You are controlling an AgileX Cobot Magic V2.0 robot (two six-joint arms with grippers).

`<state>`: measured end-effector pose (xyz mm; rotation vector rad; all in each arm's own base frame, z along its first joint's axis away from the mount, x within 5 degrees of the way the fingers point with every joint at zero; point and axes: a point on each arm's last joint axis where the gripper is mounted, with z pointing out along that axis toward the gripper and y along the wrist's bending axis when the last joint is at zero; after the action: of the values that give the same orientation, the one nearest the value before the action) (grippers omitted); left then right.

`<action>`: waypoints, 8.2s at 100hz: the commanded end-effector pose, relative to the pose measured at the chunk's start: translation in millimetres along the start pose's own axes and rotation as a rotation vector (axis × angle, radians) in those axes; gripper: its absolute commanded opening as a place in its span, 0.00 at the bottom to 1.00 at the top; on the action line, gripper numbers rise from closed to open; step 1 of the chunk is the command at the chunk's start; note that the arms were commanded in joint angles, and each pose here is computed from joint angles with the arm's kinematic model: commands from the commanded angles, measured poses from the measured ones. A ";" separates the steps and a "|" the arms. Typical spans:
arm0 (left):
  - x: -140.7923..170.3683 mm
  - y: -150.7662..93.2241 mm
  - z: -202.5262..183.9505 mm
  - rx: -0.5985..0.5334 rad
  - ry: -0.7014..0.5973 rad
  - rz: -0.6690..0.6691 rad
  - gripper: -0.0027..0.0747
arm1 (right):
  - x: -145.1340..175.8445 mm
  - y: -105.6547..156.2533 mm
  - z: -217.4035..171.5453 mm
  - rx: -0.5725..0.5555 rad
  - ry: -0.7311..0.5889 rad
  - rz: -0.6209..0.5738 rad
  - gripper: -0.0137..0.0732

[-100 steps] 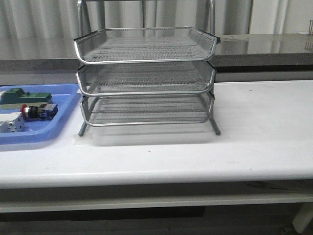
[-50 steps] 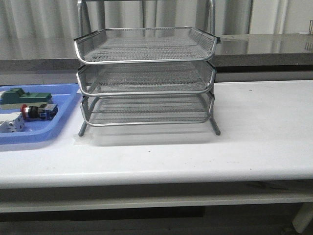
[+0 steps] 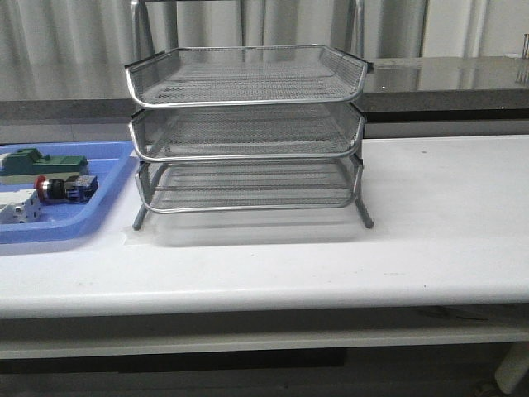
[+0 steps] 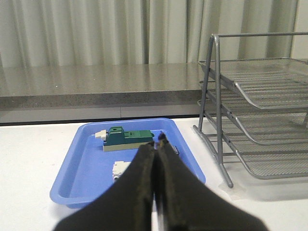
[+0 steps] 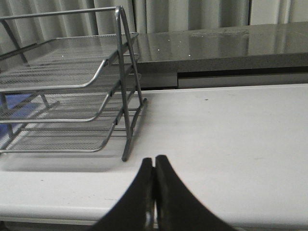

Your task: Place button on rack with both arms

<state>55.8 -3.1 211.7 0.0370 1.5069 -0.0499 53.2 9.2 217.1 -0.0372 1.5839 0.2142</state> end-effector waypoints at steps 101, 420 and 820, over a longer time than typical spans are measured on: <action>9.1 -0.3 -1.2 0.007 -0.064 -0.013 0.01 | -92.2 14.3 139.5 0.024 0.585 0.133 0.08; 9.1 -0.3 -1.2 0.007 -0.064 -0.013 0.01 | -21.7 63.2 334.5 0.043 0.721 0.756 0.31; 9.1 -0.3 -1.2 0.007 -0.064 -0.013 0.01 | -136.8 12.0 29.8 0.092 0.612 -0.066 0.66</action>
<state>55.8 -3.1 211.7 0.0370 1.5069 -0.0499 94.7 15.4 336.7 -0.1066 2.3072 0.0902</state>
